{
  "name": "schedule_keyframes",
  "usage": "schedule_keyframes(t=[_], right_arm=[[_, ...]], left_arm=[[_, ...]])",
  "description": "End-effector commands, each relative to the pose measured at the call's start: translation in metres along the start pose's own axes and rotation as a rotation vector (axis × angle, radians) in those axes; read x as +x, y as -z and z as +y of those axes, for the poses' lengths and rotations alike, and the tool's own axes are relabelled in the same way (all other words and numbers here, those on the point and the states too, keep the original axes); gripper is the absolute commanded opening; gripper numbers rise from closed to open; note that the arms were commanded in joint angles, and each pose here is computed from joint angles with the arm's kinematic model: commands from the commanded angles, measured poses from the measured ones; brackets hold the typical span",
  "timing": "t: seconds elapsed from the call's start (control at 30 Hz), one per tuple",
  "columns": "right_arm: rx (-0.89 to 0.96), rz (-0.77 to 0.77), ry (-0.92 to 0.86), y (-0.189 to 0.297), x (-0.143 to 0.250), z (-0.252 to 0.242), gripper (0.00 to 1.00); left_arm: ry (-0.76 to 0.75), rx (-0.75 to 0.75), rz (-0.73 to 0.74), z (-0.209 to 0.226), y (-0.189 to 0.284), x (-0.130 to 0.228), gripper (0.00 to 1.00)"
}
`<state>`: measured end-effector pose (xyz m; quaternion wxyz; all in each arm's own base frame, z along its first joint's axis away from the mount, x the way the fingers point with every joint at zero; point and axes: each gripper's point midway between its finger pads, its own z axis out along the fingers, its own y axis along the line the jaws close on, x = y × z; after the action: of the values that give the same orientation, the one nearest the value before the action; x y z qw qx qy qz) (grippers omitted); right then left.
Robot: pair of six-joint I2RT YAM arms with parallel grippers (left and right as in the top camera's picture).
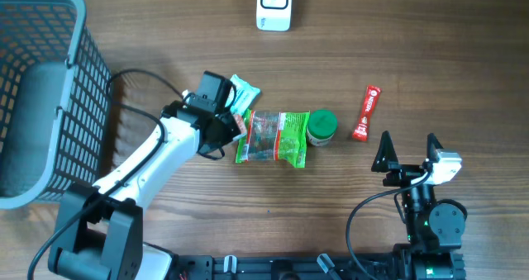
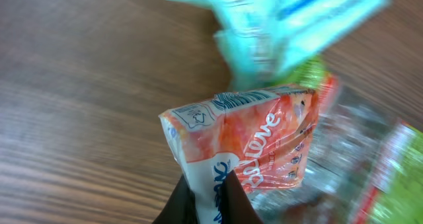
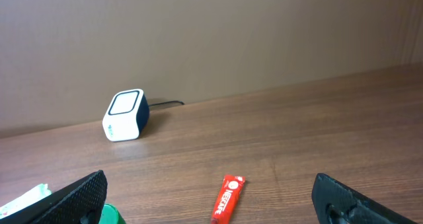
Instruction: Scan the item barcode
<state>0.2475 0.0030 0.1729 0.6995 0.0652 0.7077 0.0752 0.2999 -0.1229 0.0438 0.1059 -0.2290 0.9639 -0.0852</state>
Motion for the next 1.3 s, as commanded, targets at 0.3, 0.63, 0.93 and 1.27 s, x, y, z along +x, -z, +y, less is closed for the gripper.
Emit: schedule_keyframes(t=[0.3, 0.63, 0.93, 1.27], right_arm=[[-0.003, -0.009, 0.013, 0.000, -0.002, 0.001, 1.00], [-0.003, -0.009, 0.014, 0.000, -0.002, 0.001, 1.00], [-0.001, -0.010, 0.017, 0.000, -0.002, 0.000, 1.00], [-0.228, 0.107, -0.629, 0.005, 0.004, 0.042, 1.00]], left_arm=[[0.234, 0.048, -0.224, 0.007, 0.046, -0.029, 1.00], [-0.106, 0.199, -1.297, -0.025, 0.404, -0.190, 1.00], [-0.227, 0.017, -1.383, 0.030, 0.465, -0.193, 1.00], [-0.358, 0.306, -1.603, 0.048, 0.531, -0.063, 1.00]])
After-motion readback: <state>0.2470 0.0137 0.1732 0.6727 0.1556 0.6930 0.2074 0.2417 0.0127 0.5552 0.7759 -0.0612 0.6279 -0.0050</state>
